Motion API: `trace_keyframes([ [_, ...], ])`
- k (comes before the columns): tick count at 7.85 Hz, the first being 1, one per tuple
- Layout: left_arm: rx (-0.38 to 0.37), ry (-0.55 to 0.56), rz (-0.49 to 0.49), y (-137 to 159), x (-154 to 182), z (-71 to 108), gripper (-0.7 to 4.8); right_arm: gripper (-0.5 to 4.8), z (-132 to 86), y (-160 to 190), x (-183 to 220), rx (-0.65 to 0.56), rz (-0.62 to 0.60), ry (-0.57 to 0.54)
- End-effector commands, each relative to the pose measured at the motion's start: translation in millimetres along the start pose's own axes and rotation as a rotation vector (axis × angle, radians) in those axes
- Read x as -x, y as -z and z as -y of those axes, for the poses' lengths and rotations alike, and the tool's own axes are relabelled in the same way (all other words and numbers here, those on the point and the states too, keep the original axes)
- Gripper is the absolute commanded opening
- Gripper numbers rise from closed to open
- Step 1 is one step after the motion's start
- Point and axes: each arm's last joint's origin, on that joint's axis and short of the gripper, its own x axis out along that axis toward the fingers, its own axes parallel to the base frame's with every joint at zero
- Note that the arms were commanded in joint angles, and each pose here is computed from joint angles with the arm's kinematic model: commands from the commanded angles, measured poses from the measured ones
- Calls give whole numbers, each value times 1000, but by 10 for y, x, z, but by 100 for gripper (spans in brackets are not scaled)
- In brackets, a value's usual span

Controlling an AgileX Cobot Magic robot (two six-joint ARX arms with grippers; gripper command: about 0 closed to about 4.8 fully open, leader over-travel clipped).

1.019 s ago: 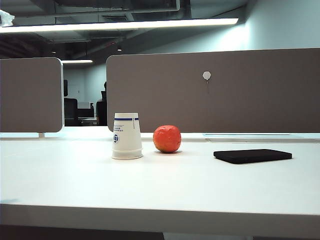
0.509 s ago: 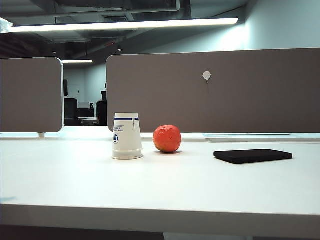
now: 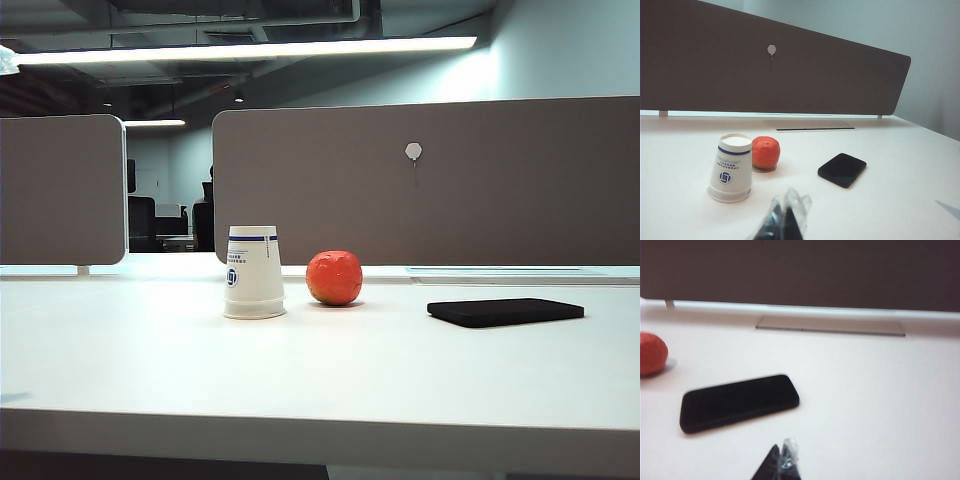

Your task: Carefully pick up the cup on the right and stack it on top of the cup on the left.

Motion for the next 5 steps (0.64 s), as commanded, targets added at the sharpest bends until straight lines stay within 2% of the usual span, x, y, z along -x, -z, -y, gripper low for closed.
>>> trace_keyframes([
  [1, 3, -4, -8, 3, 0, -1, -5, -6, 15, -44, 206, 32, 54, 34],
  [5, 6, -7, -15, 11, 0, -3, -5, -6, 10, 23, 243, 17, -8, 13],
])
